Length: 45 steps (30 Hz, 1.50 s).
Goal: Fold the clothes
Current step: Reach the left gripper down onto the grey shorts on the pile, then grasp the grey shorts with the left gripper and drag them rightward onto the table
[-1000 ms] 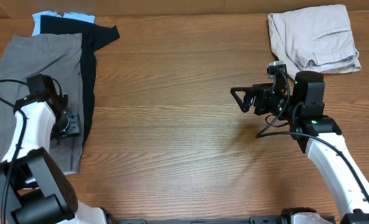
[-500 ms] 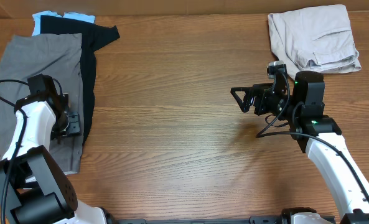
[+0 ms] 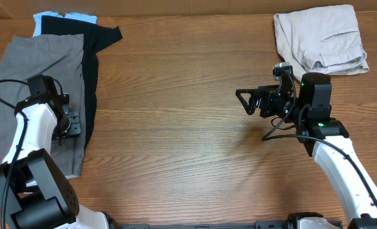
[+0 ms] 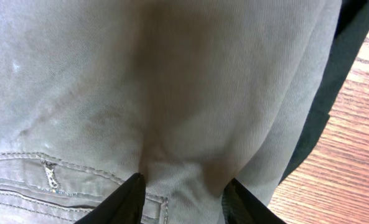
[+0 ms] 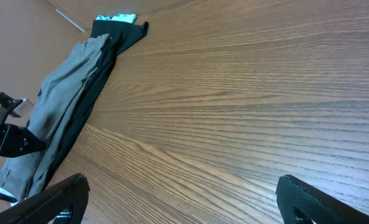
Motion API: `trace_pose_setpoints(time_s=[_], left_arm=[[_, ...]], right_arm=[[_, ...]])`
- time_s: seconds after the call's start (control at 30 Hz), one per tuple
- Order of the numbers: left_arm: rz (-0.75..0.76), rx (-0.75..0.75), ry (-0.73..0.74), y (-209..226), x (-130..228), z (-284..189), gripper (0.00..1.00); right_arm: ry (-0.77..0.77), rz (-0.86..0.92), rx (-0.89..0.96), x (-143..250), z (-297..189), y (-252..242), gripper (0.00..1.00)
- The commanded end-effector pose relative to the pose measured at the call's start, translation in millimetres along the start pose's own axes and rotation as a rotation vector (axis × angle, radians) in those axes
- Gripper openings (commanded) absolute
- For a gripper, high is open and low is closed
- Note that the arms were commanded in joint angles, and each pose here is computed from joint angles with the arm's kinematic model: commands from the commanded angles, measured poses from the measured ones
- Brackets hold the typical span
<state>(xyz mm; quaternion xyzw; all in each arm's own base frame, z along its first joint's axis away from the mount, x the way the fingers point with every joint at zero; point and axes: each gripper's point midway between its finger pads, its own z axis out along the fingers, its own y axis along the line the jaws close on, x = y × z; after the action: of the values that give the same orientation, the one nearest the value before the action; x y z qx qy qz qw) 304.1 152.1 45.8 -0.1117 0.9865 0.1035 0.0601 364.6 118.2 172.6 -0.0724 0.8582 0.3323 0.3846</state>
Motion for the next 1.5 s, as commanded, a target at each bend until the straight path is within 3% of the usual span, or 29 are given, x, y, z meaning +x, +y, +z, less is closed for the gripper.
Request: trace_pose_setpoints(time_s=[0.0, 0.17, 0.3, 0.37, 0.7, 0.87, 1.1, 1.3, 1.47], left_arm=[[0.019, 0.025, -0.001, -6, -4, 3, 0.42], [0.025, 0.044, 0.041, -12, 1, 17, 0.32], [0.028, 0.049, 0.076, -14, 6, 26, 0.09], [0.027, 0.048, 0.074, -14, 5, 25, 0.04], [-0.114, 0.039, 0.044, 1, -29, -31, 0.04], [-0.153, 0.21, -0.01, -24, -58, -95, 0.04], [0.002, 0.385, -0.079, -94, -71, -177, 0.04], [0.288, 0.509, -0.224, -206, -72, -236, 0.04], [0.519, 0.61, -0.389, -314, -66, -266, 0.04]], right_arm=[[-0.021, -0.02, -0.005, -11, -1, 4, 1.0], [-0.022, -0.02, 0.0, -11, -1, 4, 1.0], [-0.024, -0.02, 0.013, -11, -1, 1, 1.0], [-0.024, -0.02, 0.013, -11, -1, 1, 1.0], [-0.025, -0.021, 0.012, -11, -1, 1, 1.0], [-0.025, -0.02, 0.012, -11, -1, 1, 0.98], [-0.019, -0.01, 0.014, -10, -1, 1, 0.92], [-0.052, 0.061, -0.007, -19, -16, 4, 0.89], [-0.145, 0.12, 0.029, -42, -71, -8, 0.88]])
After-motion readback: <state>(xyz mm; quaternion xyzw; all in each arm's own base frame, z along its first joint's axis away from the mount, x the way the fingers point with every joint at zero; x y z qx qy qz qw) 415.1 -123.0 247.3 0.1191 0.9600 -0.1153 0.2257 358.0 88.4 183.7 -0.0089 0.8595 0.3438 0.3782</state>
